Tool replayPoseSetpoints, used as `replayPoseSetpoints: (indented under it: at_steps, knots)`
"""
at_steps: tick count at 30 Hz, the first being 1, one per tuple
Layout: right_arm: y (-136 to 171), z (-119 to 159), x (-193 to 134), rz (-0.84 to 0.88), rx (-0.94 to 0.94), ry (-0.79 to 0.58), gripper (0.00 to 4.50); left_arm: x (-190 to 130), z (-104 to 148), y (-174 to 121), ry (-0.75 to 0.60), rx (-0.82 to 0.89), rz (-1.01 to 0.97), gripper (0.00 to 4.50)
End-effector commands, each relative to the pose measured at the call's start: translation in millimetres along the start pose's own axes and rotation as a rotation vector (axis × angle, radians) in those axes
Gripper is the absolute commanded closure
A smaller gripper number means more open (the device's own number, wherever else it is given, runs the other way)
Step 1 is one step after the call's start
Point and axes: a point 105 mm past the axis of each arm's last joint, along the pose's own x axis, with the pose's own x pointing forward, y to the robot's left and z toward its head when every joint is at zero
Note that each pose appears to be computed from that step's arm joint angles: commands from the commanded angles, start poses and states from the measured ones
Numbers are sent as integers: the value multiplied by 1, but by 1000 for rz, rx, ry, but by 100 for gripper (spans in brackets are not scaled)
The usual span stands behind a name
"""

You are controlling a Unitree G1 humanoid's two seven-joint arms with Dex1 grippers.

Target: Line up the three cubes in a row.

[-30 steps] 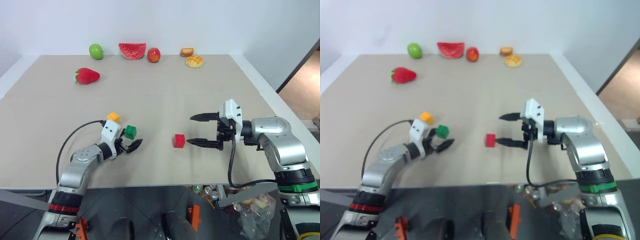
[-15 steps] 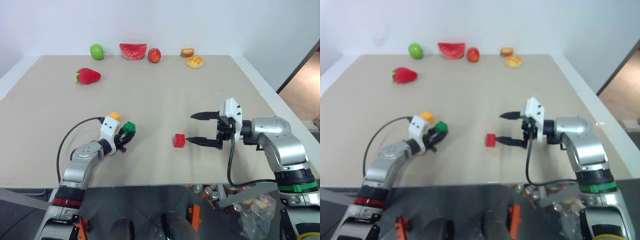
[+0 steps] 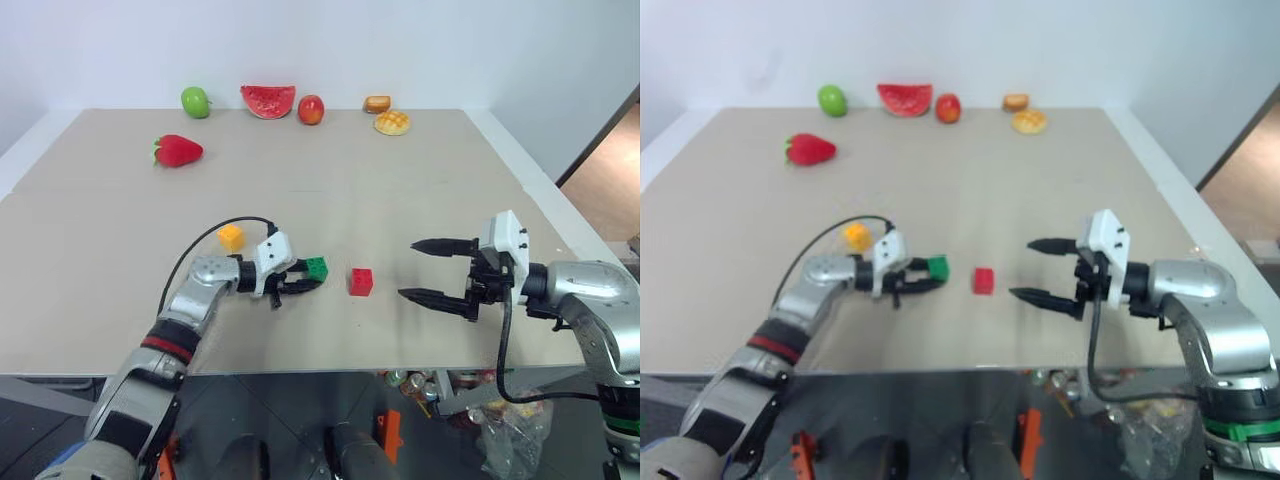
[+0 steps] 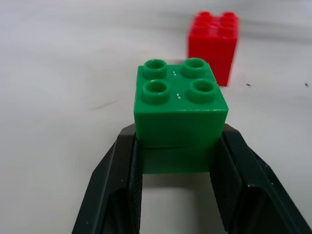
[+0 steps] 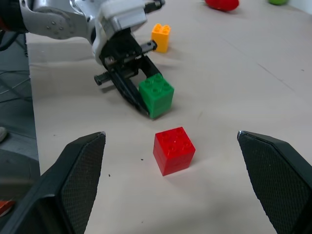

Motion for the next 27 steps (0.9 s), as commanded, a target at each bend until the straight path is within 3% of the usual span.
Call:
replayPoseSetpoints:
  at_steps: [1, 15, 27]
  knots:
    - [4, 11, -14, -43, -29, -7, 0, 1, 4, 5, -7, 44, -41, 319]
    - [0, 3, -29, -72, 6, 27, 0, -1, 6, -5, -98, -47, -159, 319]
    - [-4, 2, -21, -50, 4, 18, 0, -13, -7, 1, -58, -42, -101, 319]
